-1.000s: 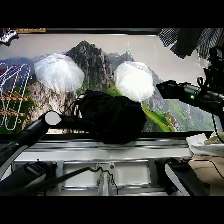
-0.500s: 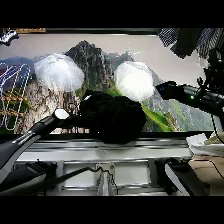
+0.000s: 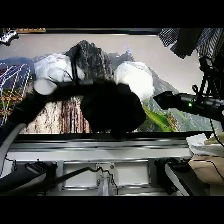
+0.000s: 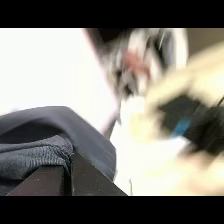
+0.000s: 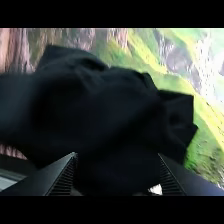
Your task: Fold the clothes and pants, and hang the long-sleeved shirts on hangers.
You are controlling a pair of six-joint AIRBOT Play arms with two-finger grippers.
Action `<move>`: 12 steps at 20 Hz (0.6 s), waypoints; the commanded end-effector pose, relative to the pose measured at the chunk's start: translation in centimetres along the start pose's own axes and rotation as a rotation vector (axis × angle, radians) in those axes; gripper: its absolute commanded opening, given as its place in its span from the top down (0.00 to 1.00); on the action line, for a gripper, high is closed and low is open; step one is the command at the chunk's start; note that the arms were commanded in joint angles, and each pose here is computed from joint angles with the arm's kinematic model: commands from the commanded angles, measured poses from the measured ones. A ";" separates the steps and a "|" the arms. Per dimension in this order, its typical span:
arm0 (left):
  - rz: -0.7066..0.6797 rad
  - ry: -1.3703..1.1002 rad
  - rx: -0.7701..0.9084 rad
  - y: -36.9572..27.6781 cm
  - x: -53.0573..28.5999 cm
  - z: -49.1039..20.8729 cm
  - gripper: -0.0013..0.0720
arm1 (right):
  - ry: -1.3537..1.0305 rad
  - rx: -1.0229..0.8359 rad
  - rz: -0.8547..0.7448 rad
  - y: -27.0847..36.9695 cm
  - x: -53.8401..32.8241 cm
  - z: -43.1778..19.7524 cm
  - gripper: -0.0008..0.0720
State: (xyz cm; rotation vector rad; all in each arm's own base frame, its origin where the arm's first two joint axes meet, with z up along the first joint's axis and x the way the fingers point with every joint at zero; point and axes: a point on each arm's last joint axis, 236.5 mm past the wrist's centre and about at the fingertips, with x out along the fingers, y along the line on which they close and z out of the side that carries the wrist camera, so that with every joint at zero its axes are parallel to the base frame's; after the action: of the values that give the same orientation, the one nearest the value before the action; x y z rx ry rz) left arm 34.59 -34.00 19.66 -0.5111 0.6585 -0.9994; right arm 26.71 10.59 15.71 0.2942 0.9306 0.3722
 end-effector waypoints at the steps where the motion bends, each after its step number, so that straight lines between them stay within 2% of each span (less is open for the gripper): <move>1: 0.055 -0.195 0.128 -3.9 -3.5 9.1 0.96 | 0.021 -0.030 -0.025 -0.6 -0.3 -2.2 0.21; 6: 0.126 -0.259 0.198 -5.4 -5.9 12.3 0.96 | 0.058 0.026 -0.006 -1.6 1.2 -8.8 0.21; 9: 0.122 -0.267 0.205 -5.9 -6.4 12.5 0.96 | 0.073 0.097 0.111 -0.1 3.0 -12.6 0.21; 12: 0.125 -0.269 0.209 -5.9 -6.4 12.6 0.96 | 0.020 0.187 0.208 0.9 4.7 -13.3 0.21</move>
State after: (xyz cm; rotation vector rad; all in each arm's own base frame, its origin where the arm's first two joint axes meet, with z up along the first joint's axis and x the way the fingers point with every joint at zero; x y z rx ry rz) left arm 37.43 -30.18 33.57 -0.4125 0.3510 -0.8664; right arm 18.50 12.84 6.41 0.4306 0.9964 0.4367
